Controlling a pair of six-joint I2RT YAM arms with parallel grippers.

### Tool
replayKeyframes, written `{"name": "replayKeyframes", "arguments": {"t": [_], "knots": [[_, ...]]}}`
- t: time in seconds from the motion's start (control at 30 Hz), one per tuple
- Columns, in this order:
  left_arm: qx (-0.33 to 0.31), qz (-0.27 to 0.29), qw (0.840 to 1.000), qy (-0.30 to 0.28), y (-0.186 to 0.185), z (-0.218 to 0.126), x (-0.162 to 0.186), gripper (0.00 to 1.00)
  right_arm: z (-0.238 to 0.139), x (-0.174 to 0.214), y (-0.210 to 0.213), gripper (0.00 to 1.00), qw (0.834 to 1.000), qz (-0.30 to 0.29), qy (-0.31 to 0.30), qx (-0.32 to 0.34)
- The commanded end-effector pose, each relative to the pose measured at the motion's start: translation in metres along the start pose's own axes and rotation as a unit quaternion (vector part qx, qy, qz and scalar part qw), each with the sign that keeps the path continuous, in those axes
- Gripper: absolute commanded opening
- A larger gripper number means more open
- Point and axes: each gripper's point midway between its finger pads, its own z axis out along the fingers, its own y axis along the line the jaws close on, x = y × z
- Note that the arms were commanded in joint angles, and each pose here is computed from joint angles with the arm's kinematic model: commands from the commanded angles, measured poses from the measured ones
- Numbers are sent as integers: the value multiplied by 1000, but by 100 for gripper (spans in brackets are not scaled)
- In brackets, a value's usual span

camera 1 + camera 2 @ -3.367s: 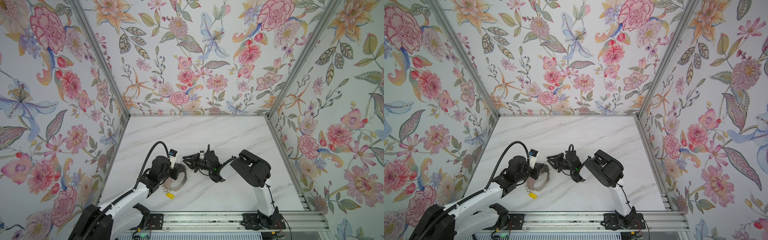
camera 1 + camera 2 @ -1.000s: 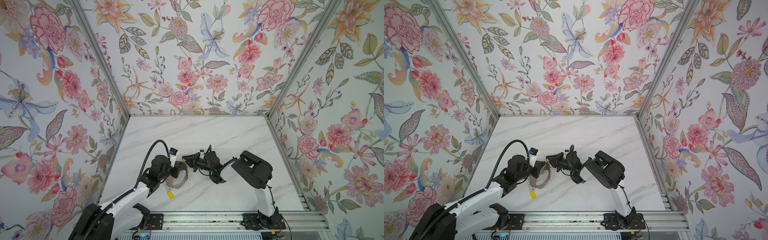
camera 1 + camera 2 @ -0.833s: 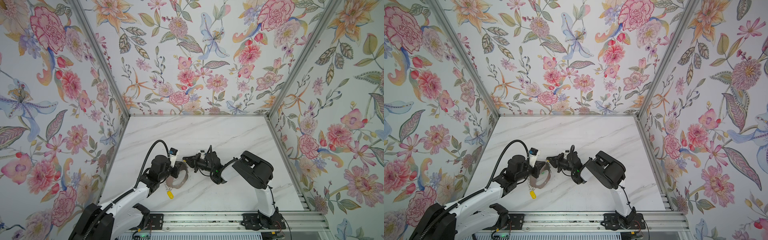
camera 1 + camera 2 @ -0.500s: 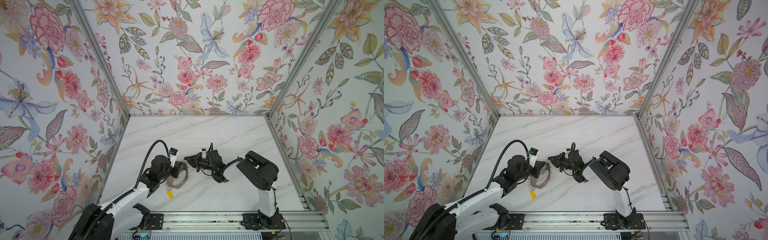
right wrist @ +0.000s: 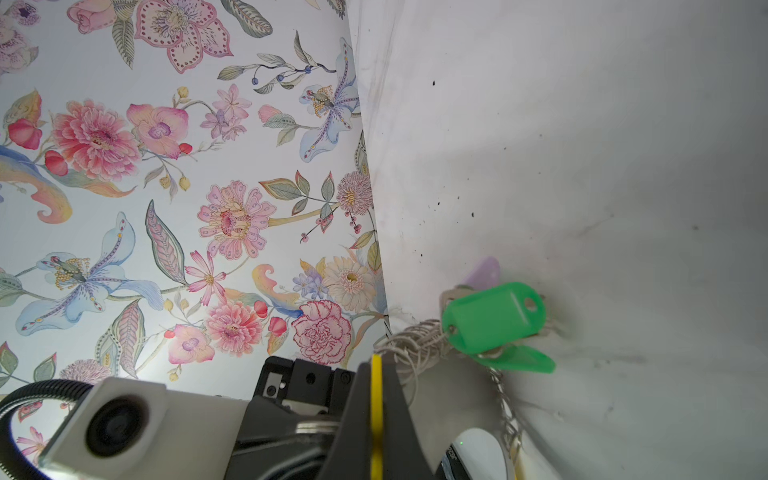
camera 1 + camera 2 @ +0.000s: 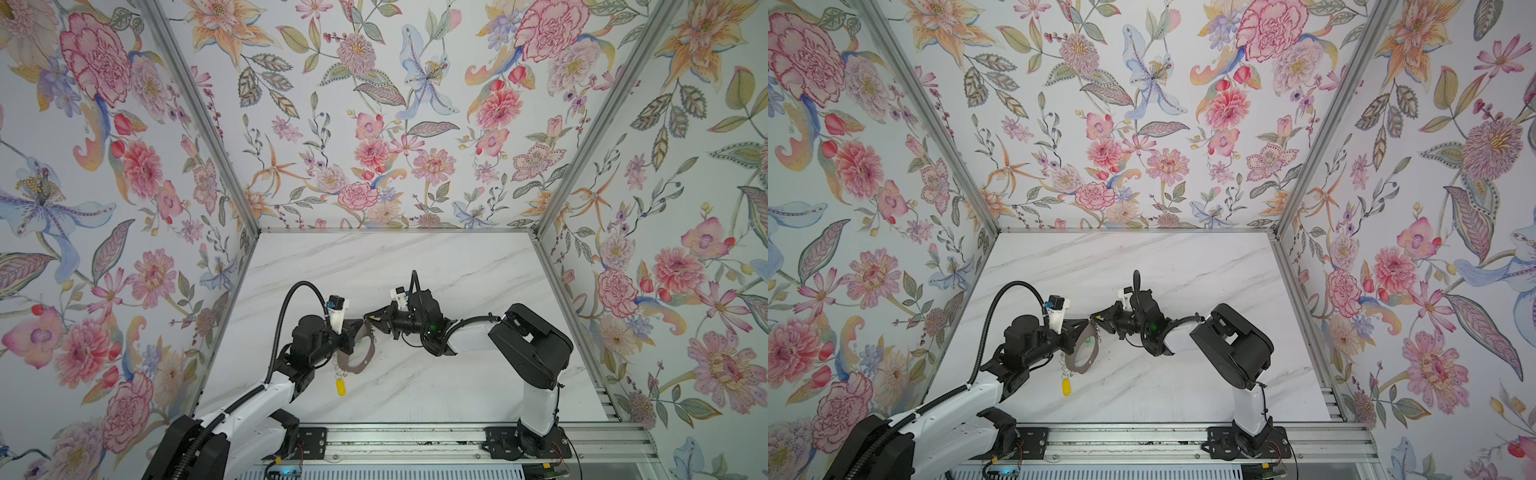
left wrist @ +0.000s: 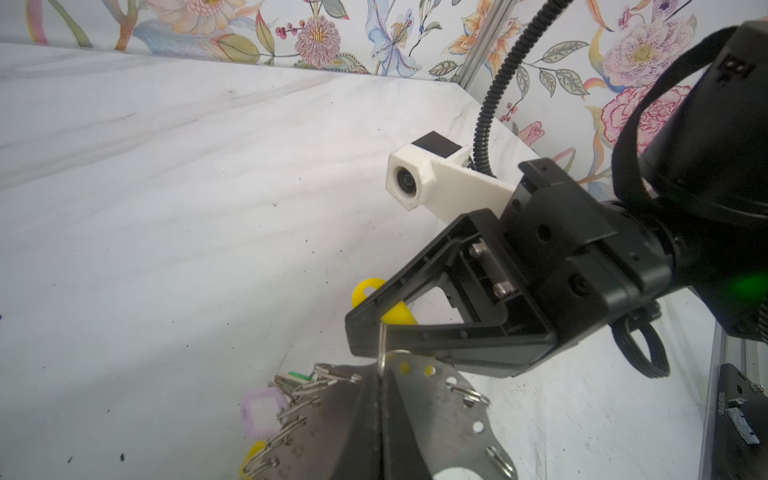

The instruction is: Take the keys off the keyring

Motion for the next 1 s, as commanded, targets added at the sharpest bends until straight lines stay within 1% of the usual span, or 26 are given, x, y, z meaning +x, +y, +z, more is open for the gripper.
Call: {"name": "replayKeyframes", "arguments": {"t": [0.0,0.13,0.23,0.33,0.47,0.6,0.73,0.97], "knots": [[-10,-5,998,-55,5,-4,-23,0,0,19,8,0,998,-46,43,8],[-2,-15,997,-77,2,-5,-30,0,0,18,18,0,996,-68,49,2],[12,-21,996,-81,-2,-3,-32,0,-3,11,27,0,994,-97,45,10],[38,-25,995,-88,-11,-3,-37,0,-8,-2,36,0,989,-137,33,32],[82,-33,991,-101,-26,-5,-49,0,-18,-22,45,0,983,-175,9,56],[122,-40,985,-117,-40,-10,-57,0,-28,-41,58,0,979,-198,-12,55],[150,-35,980,-124,-49,-11,-62,0,-33,-52,71,0,974,-217,-26,52],[183,-24,975,-125,-59,-12,-63,0,-39,-55,96,0,963,-261,-33,52]]}}
